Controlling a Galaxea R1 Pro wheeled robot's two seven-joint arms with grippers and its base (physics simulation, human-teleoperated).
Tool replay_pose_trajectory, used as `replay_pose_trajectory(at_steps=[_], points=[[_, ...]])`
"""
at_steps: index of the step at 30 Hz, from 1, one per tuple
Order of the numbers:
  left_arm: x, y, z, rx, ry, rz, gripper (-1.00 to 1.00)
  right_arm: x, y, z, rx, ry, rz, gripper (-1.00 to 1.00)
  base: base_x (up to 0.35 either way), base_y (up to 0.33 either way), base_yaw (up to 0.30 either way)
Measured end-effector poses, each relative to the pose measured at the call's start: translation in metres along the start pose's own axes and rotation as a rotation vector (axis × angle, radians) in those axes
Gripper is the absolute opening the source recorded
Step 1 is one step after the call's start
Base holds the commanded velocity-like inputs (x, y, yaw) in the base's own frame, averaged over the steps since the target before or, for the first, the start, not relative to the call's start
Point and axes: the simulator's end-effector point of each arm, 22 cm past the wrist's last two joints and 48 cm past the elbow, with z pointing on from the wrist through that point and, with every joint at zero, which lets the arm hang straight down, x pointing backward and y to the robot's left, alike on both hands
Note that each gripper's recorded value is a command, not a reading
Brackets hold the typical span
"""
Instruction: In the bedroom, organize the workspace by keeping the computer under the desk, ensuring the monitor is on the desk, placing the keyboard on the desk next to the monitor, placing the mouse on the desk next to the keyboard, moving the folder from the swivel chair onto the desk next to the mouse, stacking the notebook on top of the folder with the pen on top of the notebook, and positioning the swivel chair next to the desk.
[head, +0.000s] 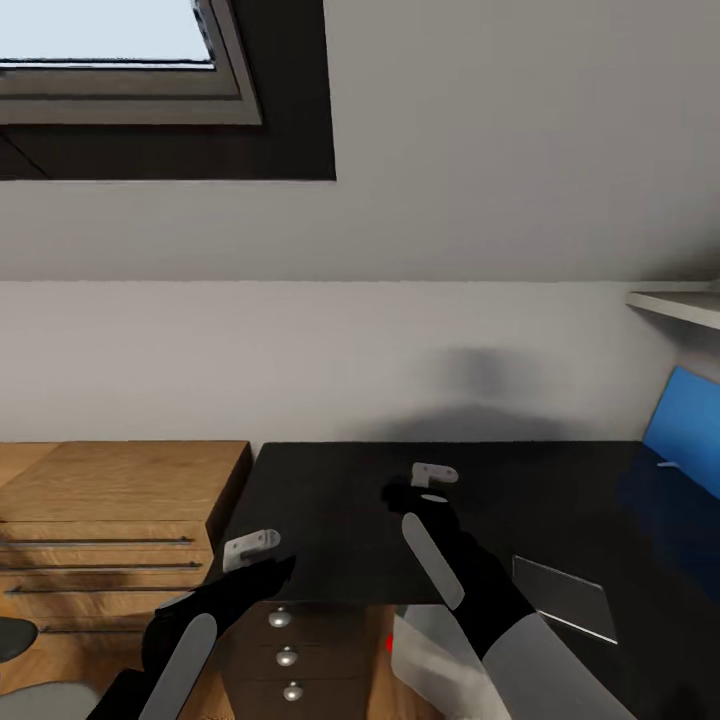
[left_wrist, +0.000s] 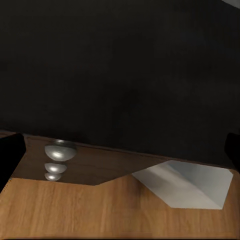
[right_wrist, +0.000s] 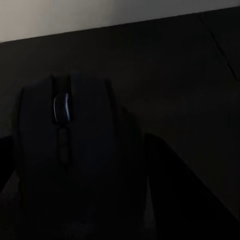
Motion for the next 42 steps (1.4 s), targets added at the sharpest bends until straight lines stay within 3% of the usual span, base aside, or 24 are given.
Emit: replay_pose_trajectory(at_steps=[11, 42], points=[[-0.0011, -0.0015, -0.0014, 0.003, -0.003, 0.001, 1.00, -0.0019, -0.0005, -0.0018, 0.001, -0.004, 0.000, -1.00, -0.008, 0.172, -0.242], [-0.0064, -0.0012, -0.0052, 0.001, -0.018, 0.005, 1.00, -0.0010, -0.0006, -0.0038, 0.005, -0.002, -0.006, -1.00, 0.000, 0.004, -0.251]])
